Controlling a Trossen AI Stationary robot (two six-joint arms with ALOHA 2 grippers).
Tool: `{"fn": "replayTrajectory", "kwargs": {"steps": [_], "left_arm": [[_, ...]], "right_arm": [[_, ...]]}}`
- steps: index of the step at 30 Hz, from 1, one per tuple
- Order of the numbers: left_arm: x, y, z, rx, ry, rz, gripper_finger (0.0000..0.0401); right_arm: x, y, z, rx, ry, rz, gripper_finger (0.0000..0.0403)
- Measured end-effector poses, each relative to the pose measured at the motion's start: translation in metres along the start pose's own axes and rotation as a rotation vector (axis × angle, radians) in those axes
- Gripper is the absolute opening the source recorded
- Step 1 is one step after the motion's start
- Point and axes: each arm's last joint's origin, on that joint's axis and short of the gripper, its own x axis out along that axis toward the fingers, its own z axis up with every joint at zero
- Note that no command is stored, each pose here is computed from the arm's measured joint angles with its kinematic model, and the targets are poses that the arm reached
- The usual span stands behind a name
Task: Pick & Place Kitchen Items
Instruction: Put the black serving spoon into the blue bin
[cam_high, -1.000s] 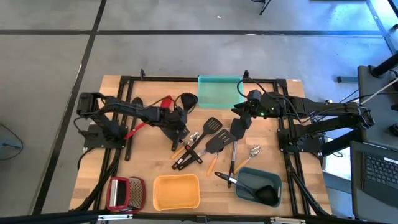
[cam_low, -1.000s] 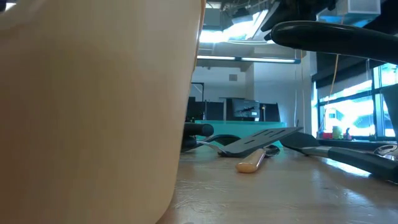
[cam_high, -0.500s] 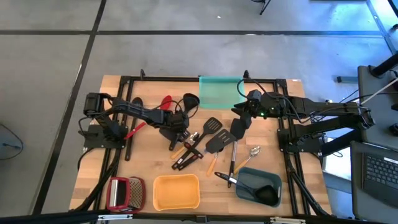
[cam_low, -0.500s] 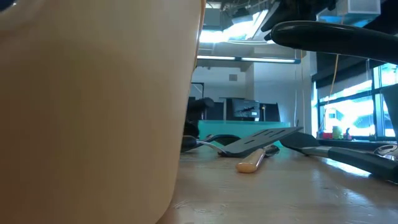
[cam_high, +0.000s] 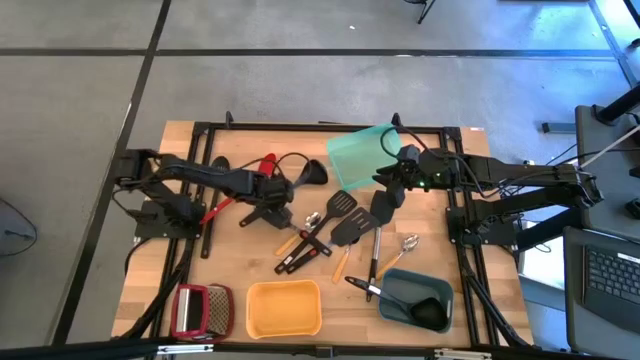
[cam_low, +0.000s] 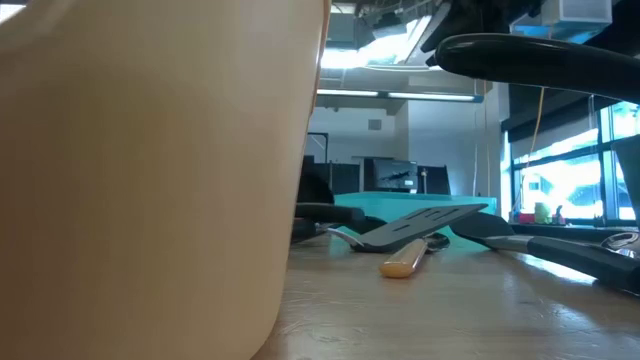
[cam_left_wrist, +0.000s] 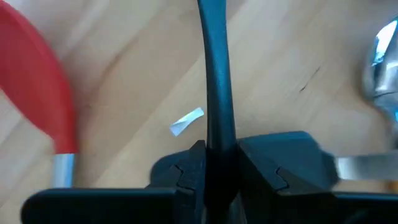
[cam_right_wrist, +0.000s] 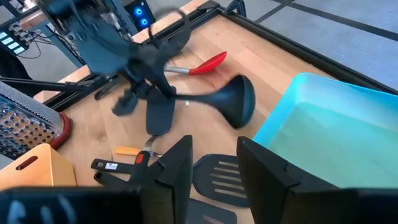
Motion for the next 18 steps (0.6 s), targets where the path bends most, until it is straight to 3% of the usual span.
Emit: {"fn": "replayTrajectory", "kwargs": {"steps": [3, 7, 11, 18], "left_arm": [[-0.02, 0.004, 0.001, 0.003, -0.026, -0.074, 0.0035], [-0.046, 0.005, 0.003, 0.056, -0.051, -0.3, 0.0034], [-0.07, 0.002, 0.008, 0.069, -0.05, -0.511, 0.0034], [-0.1, -0.008, 0.028, 0.098, -0.117, -0.627, 0.0034]], "right_arm": [[0.0, -0.001, -0.001, -0.004, 0.014, -0.008, 0.0129], [0.0, -0.002, -0.004, -0.012, 0.047, -0.016, 0.0129], [0.0, -0.001, -0.008, -0.015, 0.122, 0.049, 0.0129], [-0.002, 0.0, -0.014, -0.012, 0.228, 0.141, 0.0129]]}}
